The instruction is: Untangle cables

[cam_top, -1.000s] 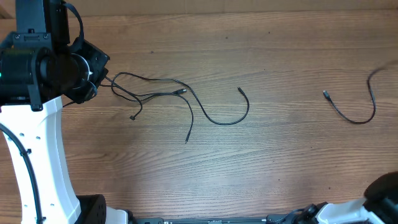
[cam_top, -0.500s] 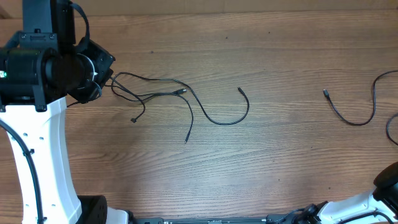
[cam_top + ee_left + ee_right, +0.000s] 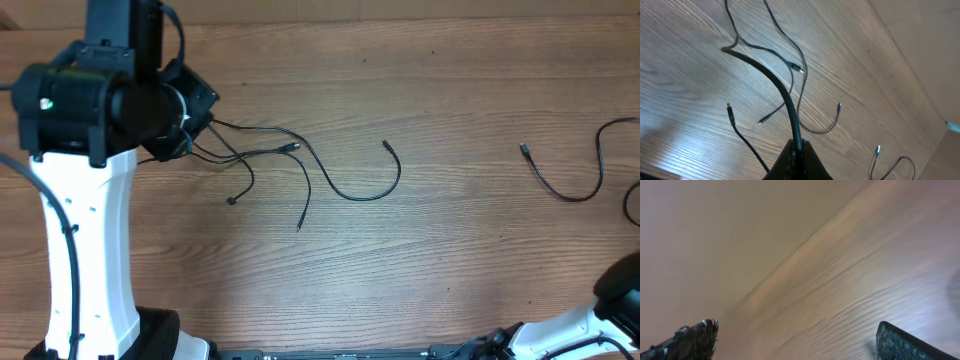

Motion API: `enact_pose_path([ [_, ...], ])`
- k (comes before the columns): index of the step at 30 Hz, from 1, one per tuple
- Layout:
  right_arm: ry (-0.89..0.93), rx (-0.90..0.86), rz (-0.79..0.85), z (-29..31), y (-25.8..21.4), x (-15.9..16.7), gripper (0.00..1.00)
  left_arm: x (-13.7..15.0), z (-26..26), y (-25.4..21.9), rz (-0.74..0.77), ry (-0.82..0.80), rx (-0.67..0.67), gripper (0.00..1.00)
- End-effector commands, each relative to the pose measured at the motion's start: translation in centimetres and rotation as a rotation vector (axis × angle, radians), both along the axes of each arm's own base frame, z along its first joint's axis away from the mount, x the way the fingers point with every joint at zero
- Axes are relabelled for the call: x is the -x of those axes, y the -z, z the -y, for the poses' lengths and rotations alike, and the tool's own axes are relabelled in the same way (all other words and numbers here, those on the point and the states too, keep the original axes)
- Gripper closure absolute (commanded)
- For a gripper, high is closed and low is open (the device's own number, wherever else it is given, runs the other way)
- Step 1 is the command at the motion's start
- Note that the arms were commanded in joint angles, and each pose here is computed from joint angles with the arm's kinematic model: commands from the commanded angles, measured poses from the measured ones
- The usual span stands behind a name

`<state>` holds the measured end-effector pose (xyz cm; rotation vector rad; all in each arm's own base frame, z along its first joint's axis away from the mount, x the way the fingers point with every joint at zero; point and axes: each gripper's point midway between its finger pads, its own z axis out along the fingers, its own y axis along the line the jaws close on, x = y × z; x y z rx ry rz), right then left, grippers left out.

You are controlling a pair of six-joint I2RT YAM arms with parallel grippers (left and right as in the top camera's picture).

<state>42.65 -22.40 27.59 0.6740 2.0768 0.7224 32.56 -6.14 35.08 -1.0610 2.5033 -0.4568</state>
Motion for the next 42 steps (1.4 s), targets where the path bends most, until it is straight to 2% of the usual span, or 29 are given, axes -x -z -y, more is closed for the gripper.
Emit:
enact_pose_path([
  [1,-0.353,0.051,0.16,-8.3,-2.2,-1.1,0.0,-0.2,1.3,0.1,-0.005,0.034,0.025,0.96],
  [5,-0.55,0.085,0.159,-14.9,-1.3,-1.5,0.0,0.1,2.8,0.1,0.008,0.163,0.017,0.96],
  [11,-0.851,0.173,0.184,-25.1,-0.1,-1.0,0.0,0.7,4.5,-0.2,0.086,0.552,-0.079,0.96],
  [16,-1.032,0.259,0.195,-31.7,0.9,-0.1,0.0,1.0,6.0,-0.7,0.166,0.767,-0.092,0.96],
  [19,-1.138,0.289,0.224,-35.1,1.1,0.9,0.0,1.2,8.5,-2.4,0.298,0.936,-0.023,0.96],
  [22,-1.221,0.292,0.247,-38.6,1.1,2.0,0.0,2.9,12.3,-6.1,0.567,1.225,0.11,0.96],
  [24,-1.268,0.297,0.266,-40.4,1.0,2.6,0.0,4.0,13.5,-8.0,0.686,1.32,0.165,0.96],
  [28,-1.392,0.336,0.347,-43.8,0.9,4.4,0.0,5.2,14.3,-10.5,0.821,1.383,0.209,0.96],
  [35,-1.464,0.378,0.452,-46.7,0.3,5.0,0.04,6.5,14.4,-11.7,0.871,1.401,0.224,0.96],
  [39,-1.491,0.335,0.525,-47.9,-0.7,5.5,0.06,6.6,14.4,-11.8,0.875,1.403,0.227,0.96],
  [40,-1.499,0.316,0.544,-48.2,-1.1,5.7,0.1,6.7,14.4,-11.9,0.878,1.406,0.234,0.96],
  [41,-1.505,0.303,0.559,-48.4,-1.3,5.9,0.19,6.9,14.5,-12.1,0.883,1.411,0.247,0.96],
  [42,-1.509,0.296,0.569,-48.6,-1.5,6.0,0.35,7.1,14.6,-12.2,0.889,1.416,0.261,0.96],
])
